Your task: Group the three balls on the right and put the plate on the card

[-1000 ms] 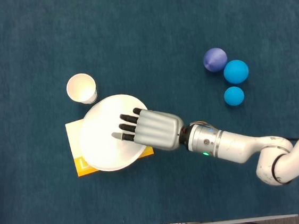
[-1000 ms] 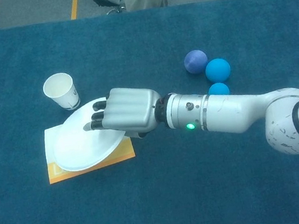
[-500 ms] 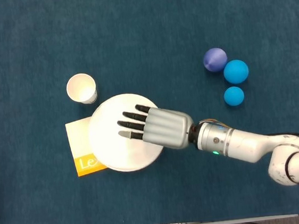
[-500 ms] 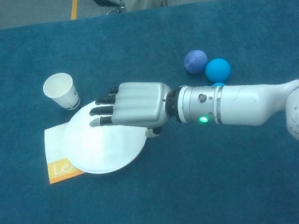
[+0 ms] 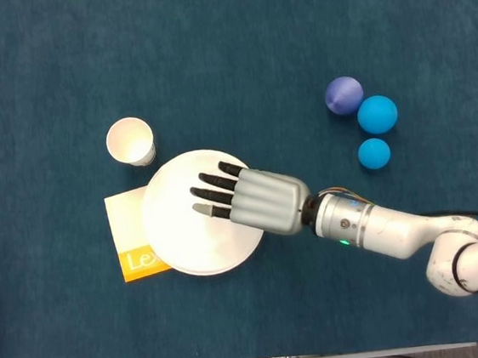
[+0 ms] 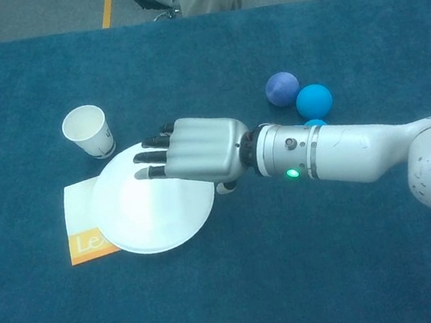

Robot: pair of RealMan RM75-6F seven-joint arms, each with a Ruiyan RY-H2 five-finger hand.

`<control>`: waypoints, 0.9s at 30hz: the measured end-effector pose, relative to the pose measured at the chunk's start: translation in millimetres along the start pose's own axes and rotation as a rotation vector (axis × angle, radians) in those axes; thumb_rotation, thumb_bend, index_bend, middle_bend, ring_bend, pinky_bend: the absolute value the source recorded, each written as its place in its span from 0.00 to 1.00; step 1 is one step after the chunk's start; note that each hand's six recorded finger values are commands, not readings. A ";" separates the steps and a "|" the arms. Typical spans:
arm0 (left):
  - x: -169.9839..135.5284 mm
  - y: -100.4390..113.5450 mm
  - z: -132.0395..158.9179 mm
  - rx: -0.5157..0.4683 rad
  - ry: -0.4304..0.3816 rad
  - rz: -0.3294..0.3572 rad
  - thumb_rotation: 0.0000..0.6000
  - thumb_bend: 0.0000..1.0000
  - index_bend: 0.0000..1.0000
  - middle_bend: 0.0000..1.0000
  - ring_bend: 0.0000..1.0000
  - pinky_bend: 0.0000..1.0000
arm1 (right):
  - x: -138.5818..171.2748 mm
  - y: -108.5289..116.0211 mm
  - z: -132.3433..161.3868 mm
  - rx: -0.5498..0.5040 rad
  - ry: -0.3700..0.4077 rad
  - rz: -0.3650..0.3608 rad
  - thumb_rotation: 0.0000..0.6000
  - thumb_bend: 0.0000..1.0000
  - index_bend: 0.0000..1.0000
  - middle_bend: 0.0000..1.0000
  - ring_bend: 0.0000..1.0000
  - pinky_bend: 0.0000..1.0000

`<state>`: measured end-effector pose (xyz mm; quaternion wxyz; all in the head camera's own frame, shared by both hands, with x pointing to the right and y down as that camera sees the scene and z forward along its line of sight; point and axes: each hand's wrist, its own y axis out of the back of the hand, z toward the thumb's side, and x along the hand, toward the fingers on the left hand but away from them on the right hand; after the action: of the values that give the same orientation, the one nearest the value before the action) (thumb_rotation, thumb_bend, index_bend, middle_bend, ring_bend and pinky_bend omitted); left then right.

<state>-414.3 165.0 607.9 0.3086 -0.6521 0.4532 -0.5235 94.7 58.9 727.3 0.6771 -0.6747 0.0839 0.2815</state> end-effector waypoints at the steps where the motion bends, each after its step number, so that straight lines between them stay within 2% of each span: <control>1: 0.1 -0.9 0.9 -0.003 -0.004 -0.002 1.00 0.44 0.36 0.31 0.27 0.19 | 0.5 -2.6 -0.1 0.002 0.000 0.008 1.00 0.11 0.00 0.06 0.01 0.18; 10: -2.1 -0.9 -3.3 -0.009 0.007 -0.003 1.00 0.44 0.36 0.31 0.27 0.19 | -2.6 -20.3 -5.7 0.046 -0.021 0.037 1.00 0.11 0.00 0.06 0.01 0.18; 17: -4.6 1.6 -4.0 -0.010 0.010 0.004 1.00 0.44 0.36 0.31 0.27 0.19 | -22.9 -22.6 3.9 0.086 -0.027 -0.006 1.00 0.09 0.00 0.06 0.01 0.18; 27: -8.4 4.5 -3.8 -0.010 0.010 0.012 1.00 0.44 0.36 0.31 0.27 0.19 | -44.4 -6.6 12.5 0.085 -0.055 -0.086 1.00 0.07 0.00 0.06 0.01 0.18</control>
<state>-419.6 171.2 601.6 0.3064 -0.6483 0.4612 -0.5227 58.0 59.5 755.9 0.7186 -0.6405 0.0481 0.2665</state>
